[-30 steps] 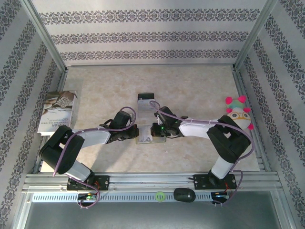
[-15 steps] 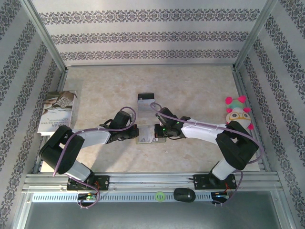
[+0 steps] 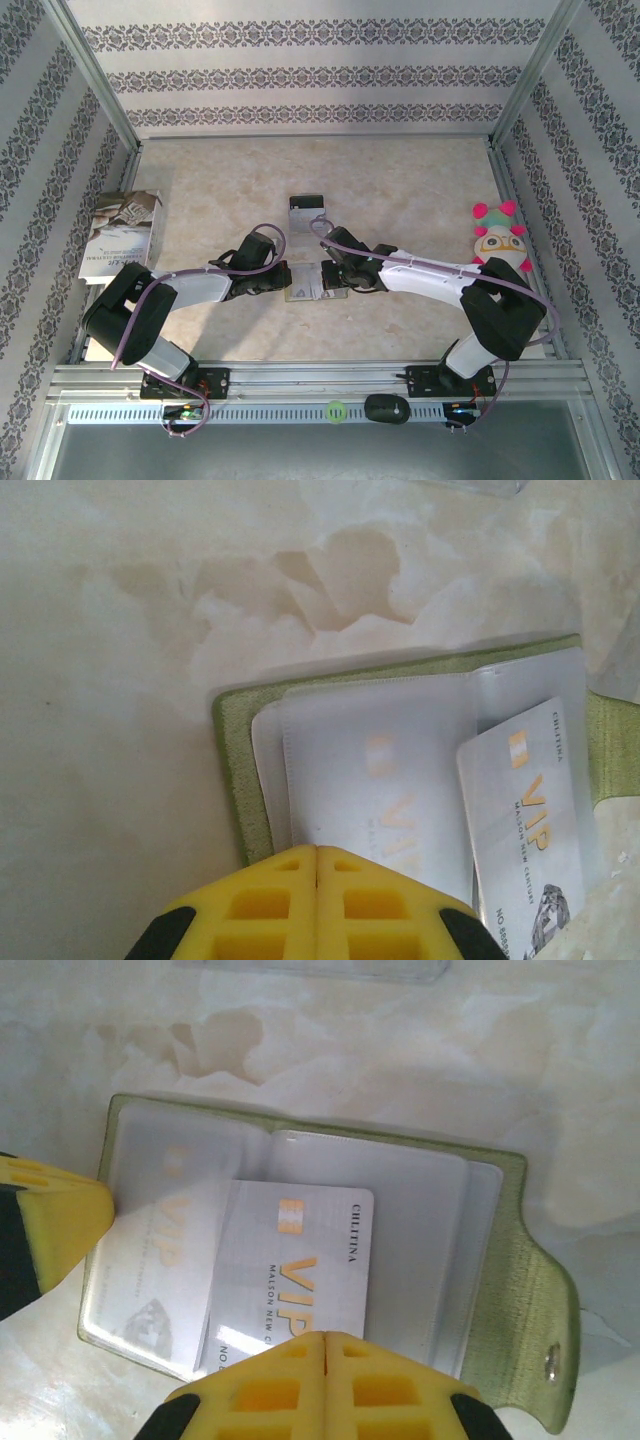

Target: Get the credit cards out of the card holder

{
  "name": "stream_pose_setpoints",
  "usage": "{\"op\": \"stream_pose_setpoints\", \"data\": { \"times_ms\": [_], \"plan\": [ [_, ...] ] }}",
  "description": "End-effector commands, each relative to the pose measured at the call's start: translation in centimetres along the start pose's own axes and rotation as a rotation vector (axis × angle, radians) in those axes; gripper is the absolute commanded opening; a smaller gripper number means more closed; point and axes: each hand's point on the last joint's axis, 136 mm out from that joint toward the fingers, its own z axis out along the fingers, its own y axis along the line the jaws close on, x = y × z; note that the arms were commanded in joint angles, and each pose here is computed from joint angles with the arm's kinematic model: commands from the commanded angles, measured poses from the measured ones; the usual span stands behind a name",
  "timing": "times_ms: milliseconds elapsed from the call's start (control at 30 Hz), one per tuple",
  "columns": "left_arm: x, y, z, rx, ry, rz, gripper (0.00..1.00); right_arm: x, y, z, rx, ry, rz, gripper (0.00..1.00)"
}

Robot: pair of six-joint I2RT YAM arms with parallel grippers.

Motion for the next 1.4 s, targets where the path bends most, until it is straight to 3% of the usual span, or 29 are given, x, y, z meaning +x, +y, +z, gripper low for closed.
{"op": "stream_pose_setpoints", "data": {
  "times_ms": [0, 167, 233, 500, 633, 933, 1367],
  "plan": [
    [1.7, 1.5, 0.3, -0.038, 0.053, -0.024, 0.00, -1.1, 0.2, -0.9, 0.034, -0.048, -0.022, 0.00],
    [1.9, 1.6, 0.5, -0.033, 0.061, -0.030, 0.00, -0.8, 0.9, -0.1, -0.022, -0.011, -0.017, 0.00],
    [1.8, 1.4, 0.3, -0.026, 0.060, -0.031, 0.00, -0.6, 1.1, 0.2, -0.084, 0.019, 0.008, 0.06],
    [-0.3, -1.4, -3.3, 0.017, -0.015, 0.030, 0.19, -0.9, 0.5, -0.7, -0.167, 0.006, 0.010, 0.17],
    [-0.6, -3.7, -4.0, 0.049, -0.019, 0.084, 0.21, -0.4, 0.7, -0.4, -0.226, 0.041, 0.012, 0.20],
    [0.4, -7.6, 0.2, 0.110, 0.056, 0.128, 0.09, 0.3, -0.3, -0.4, -0.255, 0.062, 0.037, 0.22],
    [2.0, -3.9, 3.0, -0.014, 0.128, 0.071, 0.00, 1.1, -0.4, 0.7, -0.270, 0.107, 0.032, 0.26]
  ]
}}
